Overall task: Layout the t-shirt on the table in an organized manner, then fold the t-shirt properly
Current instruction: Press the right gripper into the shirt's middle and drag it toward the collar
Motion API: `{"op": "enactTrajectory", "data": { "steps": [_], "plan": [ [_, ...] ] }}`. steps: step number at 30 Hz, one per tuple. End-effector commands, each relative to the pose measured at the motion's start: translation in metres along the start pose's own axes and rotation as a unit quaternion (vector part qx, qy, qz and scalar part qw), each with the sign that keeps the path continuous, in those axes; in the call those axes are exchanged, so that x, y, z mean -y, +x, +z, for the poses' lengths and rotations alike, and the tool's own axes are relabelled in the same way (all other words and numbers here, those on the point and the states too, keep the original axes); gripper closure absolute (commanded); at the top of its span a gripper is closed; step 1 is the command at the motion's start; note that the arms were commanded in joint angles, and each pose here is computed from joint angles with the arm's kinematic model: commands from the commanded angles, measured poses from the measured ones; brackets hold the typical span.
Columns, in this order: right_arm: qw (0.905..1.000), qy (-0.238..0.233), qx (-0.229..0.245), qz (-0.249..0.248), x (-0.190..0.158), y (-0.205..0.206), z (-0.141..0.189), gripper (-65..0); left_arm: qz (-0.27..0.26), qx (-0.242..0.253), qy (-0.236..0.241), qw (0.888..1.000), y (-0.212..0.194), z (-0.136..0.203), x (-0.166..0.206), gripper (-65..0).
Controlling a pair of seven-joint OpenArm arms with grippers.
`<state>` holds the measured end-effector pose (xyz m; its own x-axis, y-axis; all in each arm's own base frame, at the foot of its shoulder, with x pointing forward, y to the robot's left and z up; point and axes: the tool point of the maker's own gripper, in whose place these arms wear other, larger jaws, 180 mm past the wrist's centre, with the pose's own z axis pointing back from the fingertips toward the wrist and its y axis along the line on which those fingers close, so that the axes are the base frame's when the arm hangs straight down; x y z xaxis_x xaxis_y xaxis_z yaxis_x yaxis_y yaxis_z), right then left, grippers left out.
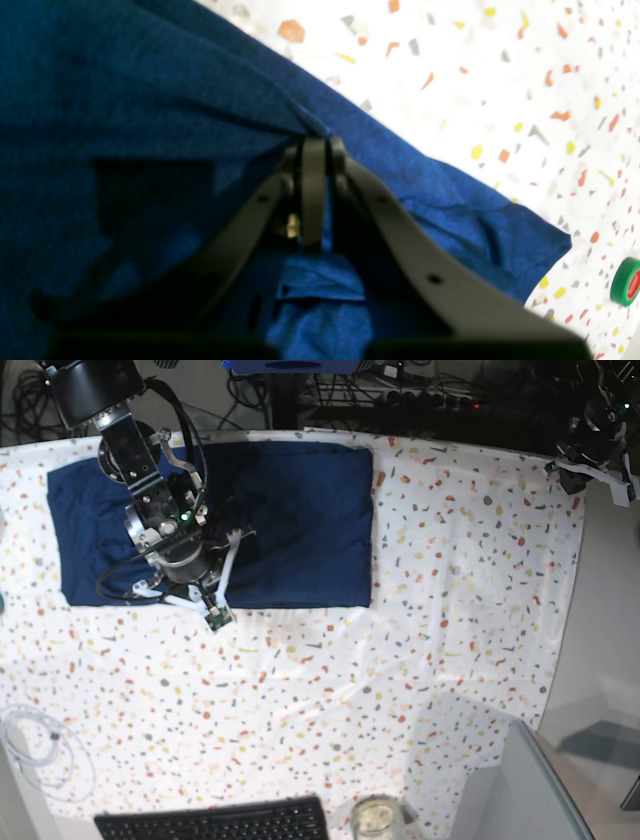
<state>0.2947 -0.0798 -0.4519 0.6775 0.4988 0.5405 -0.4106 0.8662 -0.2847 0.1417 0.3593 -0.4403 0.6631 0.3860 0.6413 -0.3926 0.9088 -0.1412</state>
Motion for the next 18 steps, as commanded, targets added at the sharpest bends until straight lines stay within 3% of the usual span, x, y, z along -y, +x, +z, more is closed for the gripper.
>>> {"op": "enactTrajectory", "data": {
  "steps": [1, 4, 6, 10, 13, 18],
  "plan": [
    [0.9997, -0.008, 0.024, -0.002, 0.006, 0.016, 0.002, -9.0, -0.007, 0.017, -0.001, 1.0, 0.012, 0.003, -0.002, 0.0],
    [0.9998, -0.008, 0.019, -0.003, 0.006, 0.014, 0.002, -28.8, -0.007, 0.017, -0.001, 1.0, 0.011, 0.003, -0.001, 0.0],
    [0.9999, -0.009, 0.011, -0.005, 0.007, 0.013, 0.006, -37.7, -0.007, 0.015, -0.001, 1.0, 0.01, 0.003, -0.002, 0.0],
    [0.9982, -0.014, 0.036, -0.045, 0.011, 0.009, 0.039, -36.5, -0.007, 0.014, 0.0, 1.0, 0.009, 0.004, -0.003, 0.0],
    [0.997, 0.002, 0.053, -0.057, -0.007, -0.004, 0.066, -36.5, -0.007, 0.015, 0.0, 1.0, 0.01, 0.004, -0.003, 0.0],
    [0.9963, 0.038, 0.01, -0.076, -0.04, -0.045, 0.068, -36.5, -0.007, 0.017, -0.001, 1.0, 0.011, 0.003, -0.001, 0.0]
  ]
}}
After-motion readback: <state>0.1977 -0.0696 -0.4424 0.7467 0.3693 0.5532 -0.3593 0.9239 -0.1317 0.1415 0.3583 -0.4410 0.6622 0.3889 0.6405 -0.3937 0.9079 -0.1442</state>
